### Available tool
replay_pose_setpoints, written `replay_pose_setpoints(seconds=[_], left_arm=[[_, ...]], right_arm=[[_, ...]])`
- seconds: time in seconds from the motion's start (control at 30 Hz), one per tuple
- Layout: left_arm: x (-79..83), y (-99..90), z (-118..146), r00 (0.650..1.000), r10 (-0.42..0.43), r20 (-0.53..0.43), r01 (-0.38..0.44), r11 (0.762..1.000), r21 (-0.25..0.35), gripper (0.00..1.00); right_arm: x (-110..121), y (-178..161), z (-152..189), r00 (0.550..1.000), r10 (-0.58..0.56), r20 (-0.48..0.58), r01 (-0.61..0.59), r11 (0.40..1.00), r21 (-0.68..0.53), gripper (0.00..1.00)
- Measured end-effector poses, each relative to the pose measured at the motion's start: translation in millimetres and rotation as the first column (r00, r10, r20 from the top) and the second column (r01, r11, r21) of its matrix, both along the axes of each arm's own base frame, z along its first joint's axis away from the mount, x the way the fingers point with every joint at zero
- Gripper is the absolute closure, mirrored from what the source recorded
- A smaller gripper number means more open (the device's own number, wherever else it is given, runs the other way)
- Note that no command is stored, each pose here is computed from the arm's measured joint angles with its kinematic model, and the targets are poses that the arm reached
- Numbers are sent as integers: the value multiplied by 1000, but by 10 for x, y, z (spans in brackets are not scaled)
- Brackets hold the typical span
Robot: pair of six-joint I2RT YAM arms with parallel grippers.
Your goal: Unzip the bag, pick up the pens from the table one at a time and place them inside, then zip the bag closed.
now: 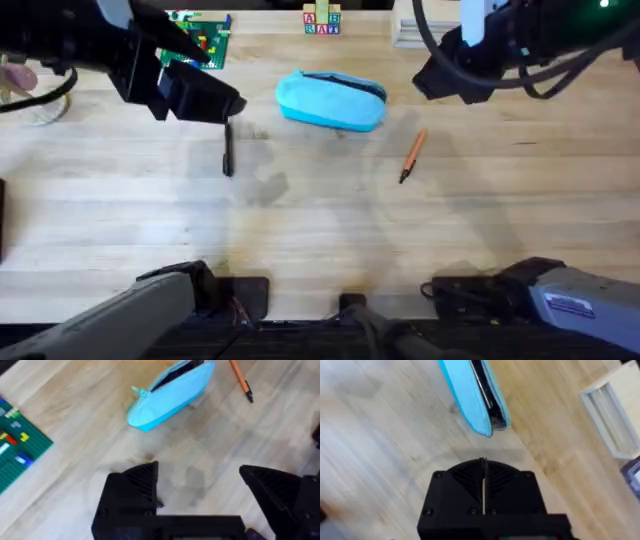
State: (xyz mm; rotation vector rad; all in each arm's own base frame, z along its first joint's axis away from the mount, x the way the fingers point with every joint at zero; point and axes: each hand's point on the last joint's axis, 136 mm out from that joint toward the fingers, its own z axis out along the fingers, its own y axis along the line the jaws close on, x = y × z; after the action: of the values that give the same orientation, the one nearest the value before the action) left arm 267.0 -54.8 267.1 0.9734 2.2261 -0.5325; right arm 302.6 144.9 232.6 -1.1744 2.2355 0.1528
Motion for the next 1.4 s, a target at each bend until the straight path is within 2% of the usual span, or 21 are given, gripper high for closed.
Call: replay_pose_setpoints(seconds=[0.13,0.23,0.4,0.43,0.6,1.4], left_arm=[[-161,-31,-20,998,10,-67,-11,1000,-14,6],[-188,-37,-28,997,10,-81,-12,1000,-17,6],[-197,-39,-31,996,11,-86,-13,1000,-18,7],[-199,-39,-32,996,12,-89,-14,1000,-19,6],[-199,-39,-32,996,13,-89,-14,1000,-20,6],[-199,-39,-32,996,13,-89,-14,1000,-20,7]], right_arm=[[73,27,46,996,62,60,-60,998,-25,972],[99,37,-10,995,89,56,-86,995,-45,972],[186,69,-166,991,126,33,-123,989,-76,972],[270,100,-213,989,139,42,-135,987,-83,972],[381,143,-240,987,148,66,-143,986,-83,972],[541,221,-593,972,235,-19,-235,972,-6,972]])
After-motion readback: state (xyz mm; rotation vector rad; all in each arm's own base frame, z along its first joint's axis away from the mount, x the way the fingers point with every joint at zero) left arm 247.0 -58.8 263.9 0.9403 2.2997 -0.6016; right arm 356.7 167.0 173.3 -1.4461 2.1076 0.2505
